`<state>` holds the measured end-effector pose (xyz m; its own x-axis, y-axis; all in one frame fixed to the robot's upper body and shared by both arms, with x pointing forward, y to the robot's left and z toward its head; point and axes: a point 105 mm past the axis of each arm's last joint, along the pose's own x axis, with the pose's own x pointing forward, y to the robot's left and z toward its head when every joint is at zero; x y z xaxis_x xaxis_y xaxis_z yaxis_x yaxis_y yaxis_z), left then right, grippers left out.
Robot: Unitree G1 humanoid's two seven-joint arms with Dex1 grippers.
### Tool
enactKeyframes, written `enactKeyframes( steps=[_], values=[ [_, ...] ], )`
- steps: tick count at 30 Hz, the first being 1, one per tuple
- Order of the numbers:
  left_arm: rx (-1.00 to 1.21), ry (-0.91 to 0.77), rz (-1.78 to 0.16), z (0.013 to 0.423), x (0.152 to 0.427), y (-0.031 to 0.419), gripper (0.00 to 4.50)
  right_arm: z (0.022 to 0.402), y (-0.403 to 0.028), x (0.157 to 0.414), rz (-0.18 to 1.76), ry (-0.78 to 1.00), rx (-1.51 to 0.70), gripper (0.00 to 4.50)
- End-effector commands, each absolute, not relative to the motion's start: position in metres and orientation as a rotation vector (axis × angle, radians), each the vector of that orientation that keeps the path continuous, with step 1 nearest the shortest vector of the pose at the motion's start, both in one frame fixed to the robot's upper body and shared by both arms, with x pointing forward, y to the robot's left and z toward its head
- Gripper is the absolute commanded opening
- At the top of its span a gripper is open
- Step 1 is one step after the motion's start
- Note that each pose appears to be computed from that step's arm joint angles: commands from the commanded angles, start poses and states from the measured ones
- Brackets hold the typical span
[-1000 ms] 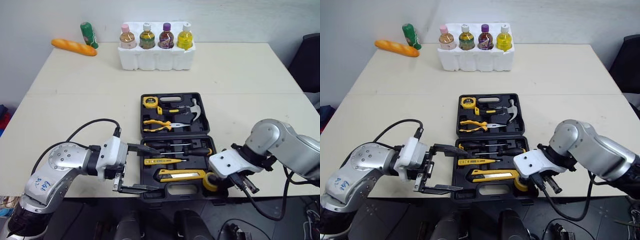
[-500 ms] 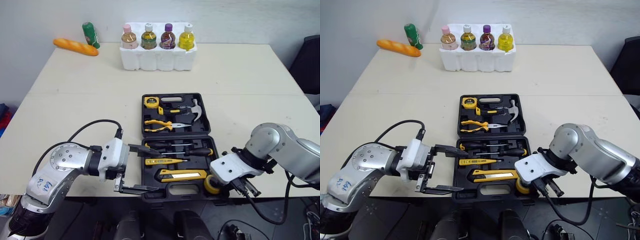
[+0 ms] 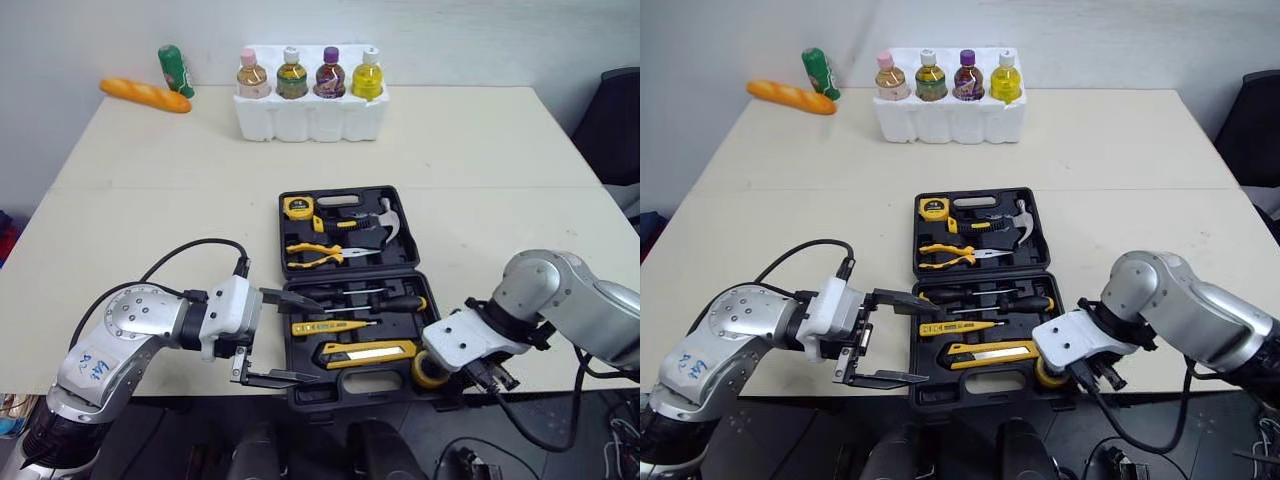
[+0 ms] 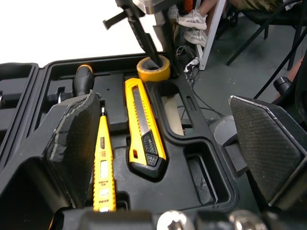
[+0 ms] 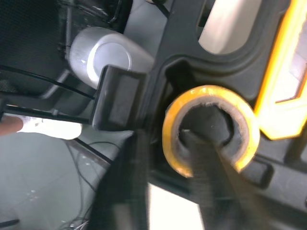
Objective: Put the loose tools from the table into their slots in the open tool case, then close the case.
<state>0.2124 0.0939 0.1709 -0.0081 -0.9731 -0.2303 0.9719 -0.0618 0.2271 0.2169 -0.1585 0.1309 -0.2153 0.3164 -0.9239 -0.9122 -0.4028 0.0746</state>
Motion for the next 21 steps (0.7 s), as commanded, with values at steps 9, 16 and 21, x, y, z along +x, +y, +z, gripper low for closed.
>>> enactKeyframes(
  steps=[9, 16, 21],
  values=[
    [0.384, -0.053, -1.572, 0.175, 0.217, 0.09, 4.5, 0.182, -0.16, 0.203, 1.814, 0.785, -0.608, 2.36],
    [0.386, -0.057, -1.558, 0.177, 0.218, 0.091, 4.5, 0.18, -0.164, 0.211, 1.725, 0.538, -0.245, 1.87],
    [0.372, -0.063, -1.556, 0.176, 0.217, 0.088, 4.5, 0.155, -0.17, 0.199, 1.717, 0.458, -0.216, 0.02]
  ],
)
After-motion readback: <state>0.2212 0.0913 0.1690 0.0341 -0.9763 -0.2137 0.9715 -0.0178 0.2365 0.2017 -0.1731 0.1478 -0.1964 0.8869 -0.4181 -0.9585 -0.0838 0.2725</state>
